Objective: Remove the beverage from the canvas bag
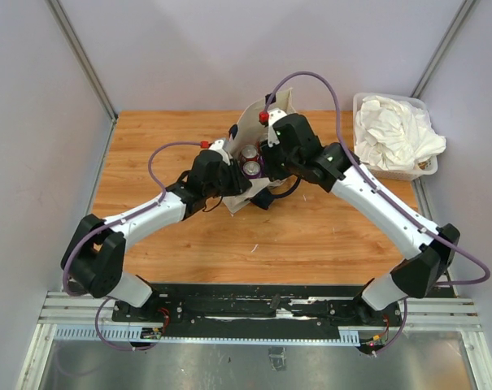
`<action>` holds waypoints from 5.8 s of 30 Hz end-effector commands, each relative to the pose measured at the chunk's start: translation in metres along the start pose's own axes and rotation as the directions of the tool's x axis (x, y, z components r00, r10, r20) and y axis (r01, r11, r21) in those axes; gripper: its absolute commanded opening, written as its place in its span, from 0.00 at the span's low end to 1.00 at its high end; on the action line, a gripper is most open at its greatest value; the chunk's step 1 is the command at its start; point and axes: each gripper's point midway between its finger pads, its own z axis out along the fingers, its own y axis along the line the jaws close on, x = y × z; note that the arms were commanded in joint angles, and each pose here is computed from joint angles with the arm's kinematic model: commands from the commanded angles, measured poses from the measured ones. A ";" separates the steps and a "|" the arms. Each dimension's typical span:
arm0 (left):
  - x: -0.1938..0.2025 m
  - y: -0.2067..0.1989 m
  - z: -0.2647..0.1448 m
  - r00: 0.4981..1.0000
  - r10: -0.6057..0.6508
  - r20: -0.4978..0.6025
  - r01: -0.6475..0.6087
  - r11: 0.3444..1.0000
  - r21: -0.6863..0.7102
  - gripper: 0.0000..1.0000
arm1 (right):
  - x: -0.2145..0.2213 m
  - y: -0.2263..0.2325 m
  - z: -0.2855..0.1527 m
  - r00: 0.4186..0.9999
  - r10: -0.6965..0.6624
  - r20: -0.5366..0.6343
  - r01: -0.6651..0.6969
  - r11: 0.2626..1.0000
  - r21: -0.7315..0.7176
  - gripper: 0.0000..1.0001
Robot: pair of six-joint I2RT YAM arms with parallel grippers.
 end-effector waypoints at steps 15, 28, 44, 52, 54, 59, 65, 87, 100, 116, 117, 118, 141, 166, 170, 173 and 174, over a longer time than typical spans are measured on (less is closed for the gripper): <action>0.050 0.034 0.017 0.985 0.024 -0.172 -0.045 0.992 -0.115 0.32 | 0.110 -0.012 0.071 0.948 0.014 -0.319 0.007 0.998 0.066 0.29; 0.037 0.035 0.002 0.990 0.015 -0.139 -0.036 0.988 -0.151 0.52 | 0.136 -0.009 0.107 0.900 0.047 -0.432 -0.042 0.999 0.021 0.28; 0.010 0.057 -0.019 0.998 -0.028 -0.058 0.016 0.980 -0.196 0.29 | 0.130 0.002 0.113 0.899 0.057 -0.434 -0.074 0.997 -0.023 0.27; 0.004 0.043 -0.013 0.997 -0.070 -0.042 0.065 0.990 -0.123 0.33 | 0.134 0.002 0.105 0.895 0.052 -0.442 -0.073 0.997 -0.031 0.28; 0.012 0.047 -0.012 0.995 -0.070 -0.067 0.060 0.988 -0.139 0.19 | 0.134 0.003 0.103 0.897 0.053 -0.440 -0.074 0.997 -0.032 0.28; 0.041 0.065 -0.019 0.987 -0.070 -0.142 0.044 0.982 -0.182 0.01 | 0.119 -0.002 0.099 0.914 0.043 -0.404 -0.056 0.998 -0.019 0.32; 0.067 0.080 -0.029 0.977 -0.068 -0.203 0.024 0.977 -0.211 0.00 | 0.076 -0.005 0.104 0.949 0.025 -0.316 -0.025 1.000 0.002 0.43; 0.072 0.091 -0.040 0.972 -0.045 -0.231 -0.017 0.966 -0.259 0.01 | 0.049 -0.024 0.162 0.952 0.092 -0.293 -0.074 0.995 0.073 0.85; 0.077 0.092 -0.040 0.969 -0.043 -0.245 -0.022 0.967 -0.254 0.00 | 0.052 -0.010 0.191 0.948 0.148 -0.281 -0.145 0.989 0.029 0.84; 0.078 0.090 -0.038 0.967 -0.053 -0.251 -0.012 0.968 -0.250 0.01 | 0.087 -0.015 0.224 0.930 0.149 -0.335 -0.135 0.989 0.067 0.49; 0.077 0.090 -0.038 0.967 -0.053 -0.250 -0.011 0.968 -0.250 0.00 | 0.090 -0.016 0.224 0.929 0.147 -0.340 -0.132 0.989 0.069 0.38; 0.078 0.090 -0.038 0.967 -0.054 -0.251 -0.011 0.968 -0.250 0.01 | 0.093 -0.016 0.224 0.926 0.146 -0.348 -0.129 0.989 0.070 0.19; 0.080 0.094 -0.033 0.965 -0.024 -0.262 -0.043 0.968 -0.247 0.03 | -0.059 -0.019 0.083 0.999 -0.037 0.023 0.036 0.999 0.032 0.01; 0.072 0.086 -0.033 0.967 -0.004 -0.254 -0.052 0.975 -0.215 0.12 | 0.058 -0.118 -0.096 0.988 0.119 0.096 -0.147 0.909 0.389 0.01; 0.070 0.085 -0.034 0.968 0.007 -0.252 -0.062 0.976 -0.210 0.27 | 0.092 -0.132 -0.078 0.982 0.177 0.072 -0.191 0.895 0.402 0.01; 0.070 0.085 -0.034 0.968 0.009 -0.252 -0.064 0.975 -0.211 0.29 | 0.105 -0.141 -0.063 0.979 0.192 0.066 -0.202 0.884 0.422 0.01; 0.070 0.085 -0.034 0.968 0.009 -0.252 -0.064 0.976 -0.210 0.29 | 0.109 -0.145 -0.058 0.978 0.199 0.064 -0.207 0.880 0.428 0.01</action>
